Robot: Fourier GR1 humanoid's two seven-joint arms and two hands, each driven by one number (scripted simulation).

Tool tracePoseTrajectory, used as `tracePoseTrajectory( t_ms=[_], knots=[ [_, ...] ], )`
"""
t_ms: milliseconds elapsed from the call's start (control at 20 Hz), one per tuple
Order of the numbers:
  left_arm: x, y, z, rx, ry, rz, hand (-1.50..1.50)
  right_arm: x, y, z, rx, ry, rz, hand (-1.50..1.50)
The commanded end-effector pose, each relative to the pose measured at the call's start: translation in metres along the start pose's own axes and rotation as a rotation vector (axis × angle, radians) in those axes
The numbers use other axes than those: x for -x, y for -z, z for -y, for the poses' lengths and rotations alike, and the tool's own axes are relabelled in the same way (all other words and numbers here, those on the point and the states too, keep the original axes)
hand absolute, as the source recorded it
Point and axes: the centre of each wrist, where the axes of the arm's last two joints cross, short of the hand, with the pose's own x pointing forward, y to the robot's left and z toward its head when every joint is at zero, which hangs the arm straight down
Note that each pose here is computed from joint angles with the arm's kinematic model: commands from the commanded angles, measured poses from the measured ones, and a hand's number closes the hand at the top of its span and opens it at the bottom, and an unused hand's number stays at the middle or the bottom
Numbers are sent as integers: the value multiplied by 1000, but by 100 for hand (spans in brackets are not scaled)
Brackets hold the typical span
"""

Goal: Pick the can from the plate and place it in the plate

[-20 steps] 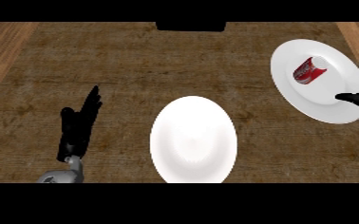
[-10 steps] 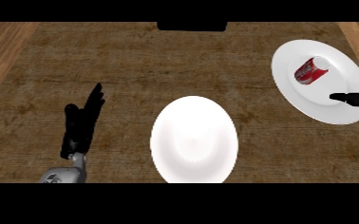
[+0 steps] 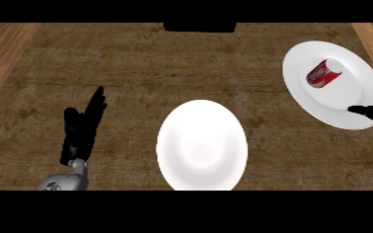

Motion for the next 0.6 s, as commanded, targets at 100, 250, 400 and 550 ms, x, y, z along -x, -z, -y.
tracePoseTrajectory(
  t_ms=[100, 250, 400, 550],
  knots=[
    [3, 14, -3, -15, 6, 14, 0, 8, -16, 25, 23, -30, -18, -150],
    [1, -7, -1, 12, 2, 7, 0, -6, -4, 29, 61, -39, -30, -150],
    [9, 6, 7, -2, 11, 17, 0, 7, -19, 36, 74, -37, -38, -150],
    [0, -3, -1, 11, -4, 11, 0, 1, -16, 44, 96, -39, -47, -150]
  ],
)
